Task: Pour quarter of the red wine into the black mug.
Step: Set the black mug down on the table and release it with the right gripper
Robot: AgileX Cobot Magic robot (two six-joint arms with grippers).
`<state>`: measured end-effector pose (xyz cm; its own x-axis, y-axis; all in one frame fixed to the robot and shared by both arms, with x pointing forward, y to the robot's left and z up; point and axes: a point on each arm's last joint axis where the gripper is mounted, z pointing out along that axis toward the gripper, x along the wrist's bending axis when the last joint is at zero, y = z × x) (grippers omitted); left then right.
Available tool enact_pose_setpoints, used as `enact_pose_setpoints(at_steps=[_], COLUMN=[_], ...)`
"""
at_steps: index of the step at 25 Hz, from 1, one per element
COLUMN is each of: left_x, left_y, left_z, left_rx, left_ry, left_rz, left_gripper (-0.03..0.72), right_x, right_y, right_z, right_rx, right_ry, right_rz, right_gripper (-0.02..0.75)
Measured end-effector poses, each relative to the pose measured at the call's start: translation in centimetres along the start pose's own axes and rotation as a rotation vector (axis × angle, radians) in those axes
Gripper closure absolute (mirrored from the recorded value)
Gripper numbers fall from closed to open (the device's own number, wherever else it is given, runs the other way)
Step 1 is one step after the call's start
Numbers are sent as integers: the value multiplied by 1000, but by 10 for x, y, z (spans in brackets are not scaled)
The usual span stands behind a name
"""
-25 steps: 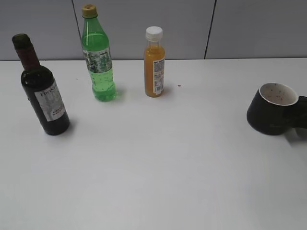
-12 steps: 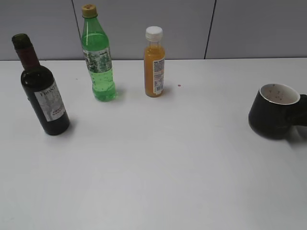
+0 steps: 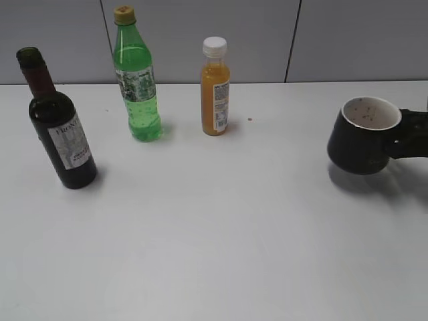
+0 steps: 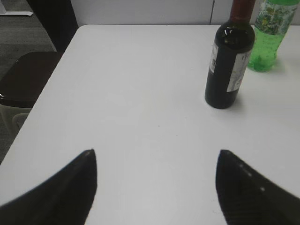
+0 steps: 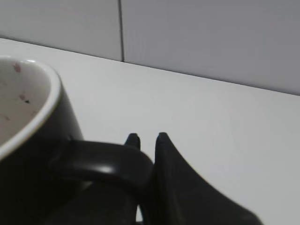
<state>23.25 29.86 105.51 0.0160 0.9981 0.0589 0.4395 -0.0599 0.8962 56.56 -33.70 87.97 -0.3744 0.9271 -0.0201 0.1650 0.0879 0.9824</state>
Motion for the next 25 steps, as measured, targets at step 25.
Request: enact_pose_setpoints(at_steps=[25], left_x=[0], left_y=[0], left_z=[0], left_rx=[0], left_ry=[-1], left_rz=[0], left_gripper=[99], right_x=[153], right_y=[33], right_z=[109], right_rx=[-15], right_ry=[878], right_rz=[-133], right_gripper=[676])
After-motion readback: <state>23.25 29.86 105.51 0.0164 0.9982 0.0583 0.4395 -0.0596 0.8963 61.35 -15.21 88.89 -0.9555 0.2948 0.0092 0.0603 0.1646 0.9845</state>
